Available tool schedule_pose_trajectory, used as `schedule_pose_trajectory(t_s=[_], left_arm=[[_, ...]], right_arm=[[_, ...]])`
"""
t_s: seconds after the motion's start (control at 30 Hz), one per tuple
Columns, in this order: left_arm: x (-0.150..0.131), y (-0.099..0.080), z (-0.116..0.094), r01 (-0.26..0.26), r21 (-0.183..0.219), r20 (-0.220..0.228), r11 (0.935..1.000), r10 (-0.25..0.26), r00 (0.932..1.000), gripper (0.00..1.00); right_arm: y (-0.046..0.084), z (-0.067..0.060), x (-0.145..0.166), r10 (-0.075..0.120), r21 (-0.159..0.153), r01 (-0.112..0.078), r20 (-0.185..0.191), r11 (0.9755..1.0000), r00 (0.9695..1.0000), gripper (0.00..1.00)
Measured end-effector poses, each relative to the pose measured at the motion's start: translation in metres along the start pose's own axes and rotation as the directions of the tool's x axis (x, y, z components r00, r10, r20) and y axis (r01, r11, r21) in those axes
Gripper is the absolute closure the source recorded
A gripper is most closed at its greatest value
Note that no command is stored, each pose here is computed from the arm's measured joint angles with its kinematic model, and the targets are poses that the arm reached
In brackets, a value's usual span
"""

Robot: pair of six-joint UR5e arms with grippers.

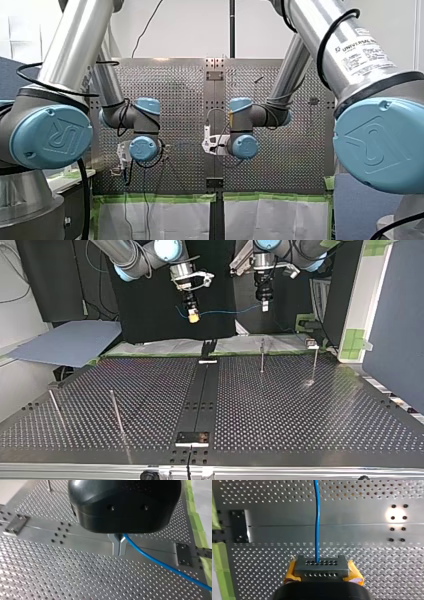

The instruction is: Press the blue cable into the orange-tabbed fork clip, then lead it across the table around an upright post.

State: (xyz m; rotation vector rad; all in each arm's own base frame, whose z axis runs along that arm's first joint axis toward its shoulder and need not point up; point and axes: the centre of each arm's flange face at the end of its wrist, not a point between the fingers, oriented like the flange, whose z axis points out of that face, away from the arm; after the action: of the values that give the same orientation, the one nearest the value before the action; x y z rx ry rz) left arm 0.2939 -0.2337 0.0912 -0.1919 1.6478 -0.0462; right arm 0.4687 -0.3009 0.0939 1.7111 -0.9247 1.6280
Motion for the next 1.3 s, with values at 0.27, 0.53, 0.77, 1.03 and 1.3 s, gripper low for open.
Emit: schedule_pose_trajectory(t_s=[0.27, 0.53, 0.77, 1.03, 1.3], left_arm=[[0.024, 0.015, 0.014, -0.004, -0.027, -0.021, 0.9996, 0.003, 0.9998, 1.00], [0.039, 0.033, 0.033, -0.016, -0.043, -0.061, 0.9990, 0.014, 0.9981, 1.00], [0.034, 0.048, 0.056, -0.020, -0.068, -0.053, 0.9975, 0.017, 0.9985, 1.00], [0.038, 0.053, 0.084, -0.019, -0.085, -0.067, 0.9962, 0.013, 0.9977, 1.00], [0.054, 0.051, 0.111, 0.020, -0.083, -0.050, 0.9963, -0.025, 0.9985, 1.00]], right_arm=[[-0.003, 0.011, -0.030, 0.000, 0.014, 0.000, 0.033, 0.9999, 0.9995, 1.00], [-0.003, 0.031, -0.053, 0.015, 0.016, -0.016, 0.029, 0.9998, 0.9995, 1.00], [-0.003, 0.038, -0.070, 0.013, 0.025, -0.014, 0.055, 0.9996, 0.9984, 1.00], [-0.001, 0.061, -0.087, 0.009, 0.038, -0.013, 0.088, 0.9992, 0.9961, 1.00], [0.006, 0.095, -0.067, 0.010, 0.031, -0.011, 0.043, 0.9995, 0.9990, 1.00]])
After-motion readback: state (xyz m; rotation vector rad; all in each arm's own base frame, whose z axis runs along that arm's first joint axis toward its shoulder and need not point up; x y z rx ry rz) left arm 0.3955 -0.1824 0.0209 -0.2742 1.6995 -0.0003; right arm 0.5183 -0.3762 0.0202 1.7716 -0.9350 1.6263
